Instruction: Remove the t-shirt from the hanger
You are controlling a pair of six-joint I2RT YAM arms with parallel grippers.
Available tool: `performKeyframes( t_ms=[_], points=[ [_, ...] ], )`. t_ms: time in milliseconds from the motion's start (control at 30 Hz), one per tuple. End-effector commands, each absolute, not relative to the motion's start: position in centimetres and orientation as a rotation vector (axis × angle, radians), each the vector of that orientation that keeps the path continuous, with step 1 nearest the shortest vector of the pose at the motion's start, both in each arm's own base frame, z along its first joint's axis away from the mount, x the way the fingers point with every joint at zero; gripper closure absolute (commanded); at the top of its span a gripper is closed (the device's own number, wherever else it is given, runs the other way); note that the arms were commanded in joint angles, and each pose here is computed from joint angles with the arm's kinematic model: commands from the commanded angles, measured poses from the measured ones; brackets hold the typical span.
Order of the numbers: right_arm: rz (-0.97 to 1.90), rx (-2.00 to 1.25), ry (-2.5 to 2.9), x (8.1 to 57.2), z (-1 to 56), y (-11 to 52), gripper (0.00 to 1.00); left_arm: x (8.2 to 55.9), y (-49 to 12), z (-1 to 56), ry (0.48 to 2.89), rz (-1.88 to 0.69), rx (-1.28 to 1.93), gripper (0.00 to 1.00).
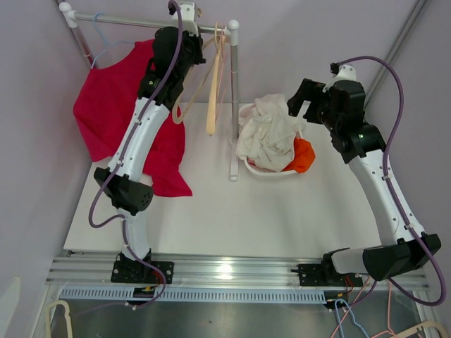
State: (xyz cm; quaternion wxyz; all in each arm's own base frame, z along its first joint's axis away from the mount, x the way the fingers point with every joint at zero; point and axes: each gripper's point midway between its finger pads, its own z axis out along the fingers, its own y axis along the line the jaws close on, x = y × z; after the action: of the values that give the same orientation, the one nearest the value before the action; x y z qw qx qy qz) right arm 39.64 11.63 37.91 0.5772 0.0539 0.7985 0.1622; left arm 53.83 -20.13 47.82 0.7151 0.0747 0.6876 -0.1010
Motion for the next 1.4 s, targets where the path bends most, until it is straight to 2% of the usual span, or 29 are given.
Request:
performKeyframes(
  t_ms=[0, 367, 400, 433, 500, 533, 600, 667, 767, 800, 867, 900, 933, 1033, 1100, 1200, 1367],
  points=[
    [0.419, 0.124, 1.804, 39.2, 39.7, 11.7, 0.01, 53.8, -20.7, 48.7, 1.486, -0.231, 0.177, 0.99],
    [0.428, 0.135, 1.815, 39.0, 39.1, 11.6, 0.0, 52.9, -22.7, 46.9, 1.538, -0.338, 0.265, 0.97],
    [0.431, 0.137, 1.816, 39.0, 39.1, 11.6, 0.0, 52.2, -22.8, 47.5, 1.527, -0.359, 0.273, 0.92],
    [0.438, 0.136, 1.82, 39.0, 38.9, 11.7, 0.01, 52.1, -22.8, 47.4, 1.528, -0.359, 0.273, 0.7],
    [0.444, 0.137, 1.819, 38.9, 39.0, 11.8, 0.01, 51.4, -22.5, 47.7, 1.52, -0.357, 0.274, 0.64],
    [0.448, 0.137, 1.82, 38.8, 39.0, 11.8, 0.0, 50.2, -22.0, 49.5, 1.484, -0.361, 0.269, 0.54],
    [0.453, 0.137, 1.817, 38.6, 39.1, 11.8, 0.0, 49.4, -21.3, 49.7, 1.484, -0.344, 0.268, 0.49],
    [0.469, 0.137, 1.81, 38.5, 39.3, 12.0, 0.01, 47.1, -19.6, 52.5, 1.434, -0.316, 0.242, 0.42],
    [0.498, 0.103, 1.813, 38.4, 39.9, 12.7, 0.01, 43.2, -16.6, 55.8, 1.381, -0.286, 0.217, 0.41],
    [0.495, 0.101, 1.818, 38.5, 39.8, 12.7, 0.0, 43.1, -15.6, 54.4, 1.411, -0.271, 0.206, 0.4],
    [0.499, 0.097, 1.82, 38.4, 39.7, 12.8, 0.0, 39.9, -13.5, 55.9, 1.363, -0.281, 0.188, 0.33],
    [0.51, 0.094, 1.821, 38.4, 39.7, 13.0, 0.01, 39.9, -12.1, 55.6, 1.353, -0.27, 0.161, 0.29],
    [0.518, 0.092, 1.824, 38.3, 39.6, 13.2, 0.01, 39.1, -11.1, 56.0, 1.335, -0.266, 0.146, 0.17],
    [0.539, 0.073, 1.837, 38.2, 39.1, 13.7, 0.01, 38.5, -7.7, 55.0, 1.346, -0.233, 0.086, 0.01],
    [0.541, 0.069, 1.843, 38.1, 38.9, 13.8, 0.0, 39.9, -3.8, 53.7, 1.392, -0.158, -0.039, 0.0],
    [0.542, 0.063, 1.847, 38.0, 38.7, 13.8, 0.0, 42.4, -0.5, 51.0, 1.503, -0.208, -0.102, 0.01],
    [0.529, 0.048, 1.835, 38.0, 39.4, 13.6, 0.01, 45.0, 2.6, 50.2, 1.507, -0.227, -0.108, 0.01]
  ],
)
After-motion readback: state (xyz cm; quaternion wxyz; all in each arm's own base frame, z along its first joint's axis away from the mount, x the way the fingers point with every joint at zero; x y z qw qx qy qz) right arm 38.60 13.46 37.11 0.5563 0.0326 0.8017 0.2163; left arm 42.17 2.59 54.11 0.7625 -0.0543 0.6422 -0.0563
